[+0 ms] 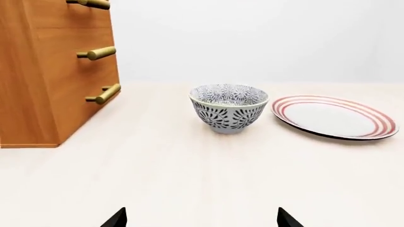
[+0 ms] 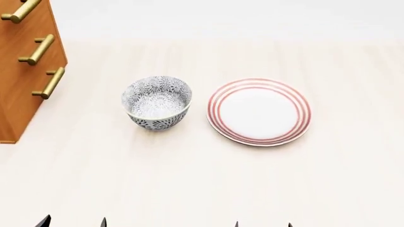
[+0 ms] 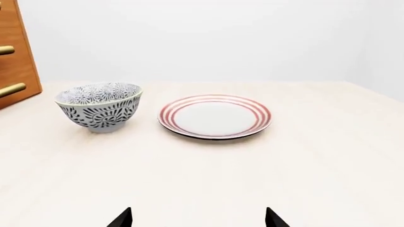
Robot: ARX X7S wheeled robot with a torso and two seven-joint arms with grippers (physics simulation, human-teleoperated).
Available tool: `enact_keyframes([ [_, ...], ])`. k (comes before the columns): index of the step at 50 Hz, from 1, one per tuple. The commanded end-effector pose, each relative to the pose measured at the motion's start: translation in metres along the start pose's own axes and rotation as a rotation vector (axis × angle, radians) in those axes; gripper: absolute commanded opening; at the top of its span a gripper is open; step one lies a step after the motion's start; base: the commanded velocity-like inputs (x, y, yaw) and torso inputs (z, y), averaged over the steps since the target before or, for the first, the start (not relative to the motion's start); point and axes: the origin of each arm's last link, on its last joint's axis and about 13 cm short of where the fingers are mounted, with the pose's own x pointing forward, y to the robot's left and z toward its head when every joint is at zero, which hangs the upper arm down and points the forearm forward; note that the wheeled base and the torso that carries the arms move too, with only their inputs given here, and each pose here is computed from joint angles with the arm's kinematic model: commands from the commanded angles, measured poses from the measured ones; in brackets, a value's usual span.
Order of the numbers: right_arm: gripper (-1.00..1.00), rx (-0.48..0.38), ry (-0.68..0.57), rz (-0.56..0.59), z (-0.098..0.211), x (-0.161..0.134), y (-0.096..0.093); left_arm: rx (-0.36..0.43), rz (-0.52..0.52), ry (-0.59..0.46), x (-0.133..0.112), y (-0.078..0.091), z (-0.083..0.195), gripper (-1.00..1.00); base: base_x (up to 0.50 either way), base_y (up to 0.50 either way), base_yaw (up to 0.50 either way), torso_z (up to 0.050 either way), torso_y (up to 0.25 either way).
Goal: Open the top drawer of the cabinet.
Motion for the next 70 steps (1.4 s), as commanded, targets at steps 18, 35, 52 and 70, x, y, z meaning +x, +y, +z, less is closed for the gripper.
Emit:
enact_keyframes([
  [18,1.0,0.006,-0.006,0.001,0.0012,0.0028,-0.0001,-0.005,0.013,-0.004,0.003,0.0008,-0.0001,1.0,0.5,0.0,0.0,0.0,0.0],
  [35,1.0,0.006,-0.006,0.006,0.0007,0.0018,0.0001,-0.005,0.005,0.0,0.0019,0.0002,-0.0003,1.0,0.5,0.0,0.0,0.0,0.0],
  [52,1.0,0.018,-0.012,0.005,0.0014,0.0008,0.0,-0.006,0.001,0.001,0.0015,-0.0001,-0.0005,1.0,0.46,0.0,0.0,0.0,0.001],
  [70,1.0,0.012,-0.027,0.018,0.0023,0.0007,0.0006,-0.006,0.003,0.001,0.0013,0.0,-0.0003,1.0,0.0,0.28,0.0,0.0,0.0],
])
